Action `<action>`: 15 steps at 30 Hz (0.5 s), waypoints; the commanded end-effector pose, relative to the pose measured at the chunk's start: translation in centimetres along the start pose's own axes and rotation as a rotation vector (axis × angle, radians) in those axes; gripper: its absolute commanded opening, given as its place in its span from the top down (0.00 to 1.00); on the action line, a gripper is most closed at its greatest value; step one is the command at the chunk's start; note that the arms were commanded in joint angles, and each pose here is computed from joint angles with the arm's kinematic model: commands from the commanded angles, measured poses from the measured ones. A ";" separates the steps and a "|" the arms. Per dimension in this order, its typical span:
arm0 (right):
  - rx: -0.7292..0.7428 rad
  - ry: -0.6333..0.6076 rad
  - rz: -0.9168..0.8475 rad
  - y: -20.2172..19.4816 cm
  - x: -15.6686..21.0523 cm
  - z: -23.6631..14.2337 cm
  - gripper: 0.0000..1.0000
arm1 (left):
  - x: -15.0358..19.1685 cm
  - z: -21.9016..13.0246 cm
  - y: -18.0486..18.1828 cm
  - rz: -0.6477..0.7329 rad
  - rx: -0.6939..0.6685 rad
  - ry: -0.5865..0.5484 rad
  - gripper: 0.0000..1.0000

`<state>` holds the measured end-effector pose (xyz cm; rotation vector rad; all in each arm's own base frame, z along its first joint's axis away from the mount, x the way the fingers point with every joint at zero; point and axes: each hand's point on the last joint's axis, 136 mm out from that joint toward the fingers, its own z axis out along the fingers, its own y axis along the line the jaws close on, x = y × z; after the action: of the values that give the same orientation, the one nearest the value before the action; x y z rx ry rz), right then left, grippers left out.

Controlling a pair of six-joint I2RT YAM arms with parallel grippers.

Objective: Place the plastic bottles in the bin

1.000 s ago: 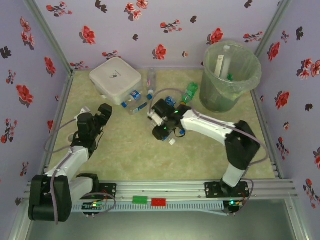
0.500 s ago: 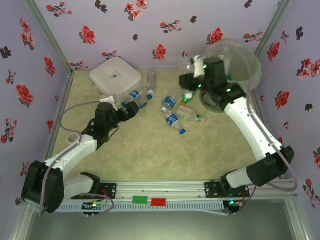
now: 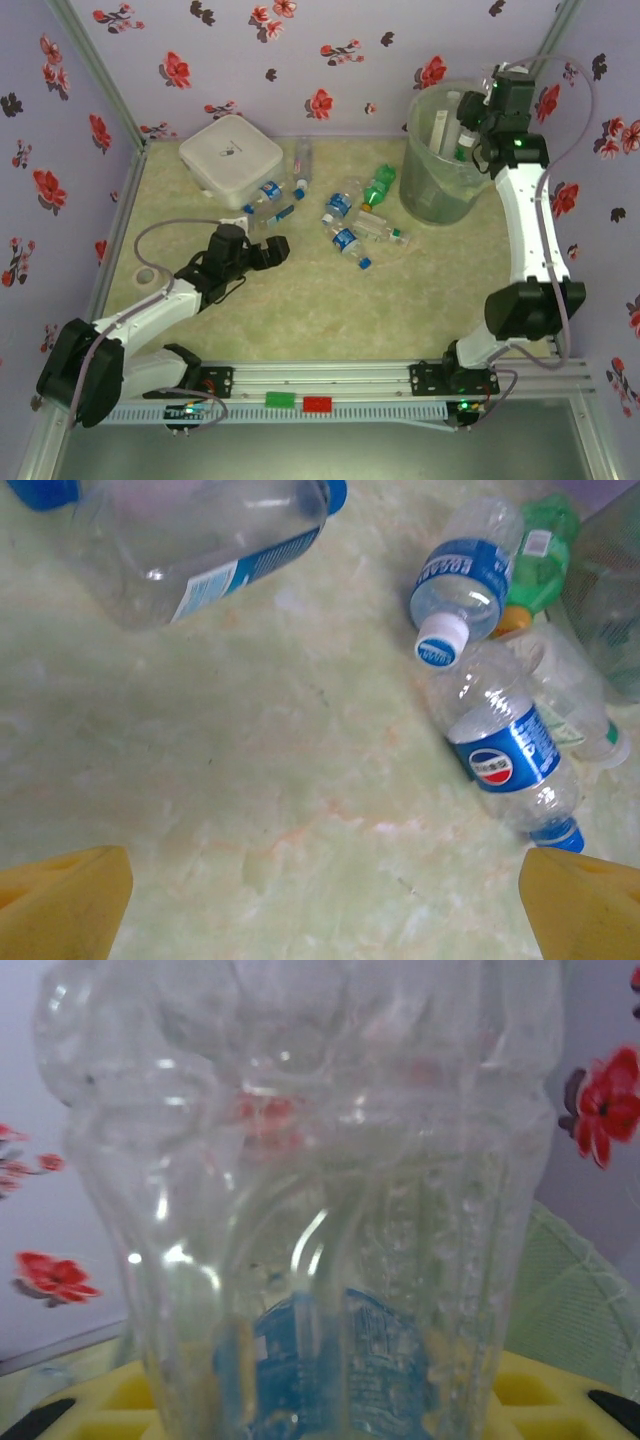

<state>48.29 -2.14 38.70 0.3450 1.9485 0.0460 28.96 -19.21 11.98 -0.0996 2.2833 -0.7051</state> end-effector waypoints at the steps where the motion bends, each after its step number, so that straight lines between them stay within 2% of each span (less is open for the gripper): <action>1: 0.075 0.011 0.020 -1.8 -0.1 1.6 0.69 | -0.3 -0.3 -0.5 -0.005 0.003 -0.017 0.00; 4: 0.103 0.052 0.032 -2.8 1.1 3.3 0.64 | -1.0 -0.3 -0.9 0.003 0.007 -0.037 0.00; 6: 0.112 0.071 0.048 -3.3 1.6 4.3 0.57 | -1.5 -0.5 -1.2 0.020 0.007 -0.049 0.00; 9: 0.134 0.095 0.060 -3.7 1.7 4.8 0.29 | -2.2 -0.6 -1.5 0.070 -0.008 -0.053 0.00; 11: 0.131 0.083 0.064 -3.6 1.2 4.4 0.01 | -2.8 -0.7 -1.6 0.114 -0.030 -0.052 0.00; 15: 0.105 0.044 0.076 -3.2 -0.1 2.6 0.00 | -4.1 -0.5 -1.6 0.173 -0.053 -0.063 0.00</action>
<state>51.33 -5.23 33.66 0.4722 2.0626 -0.0115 30.51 -19.76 15.28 -0.0141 2.2223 -0.6393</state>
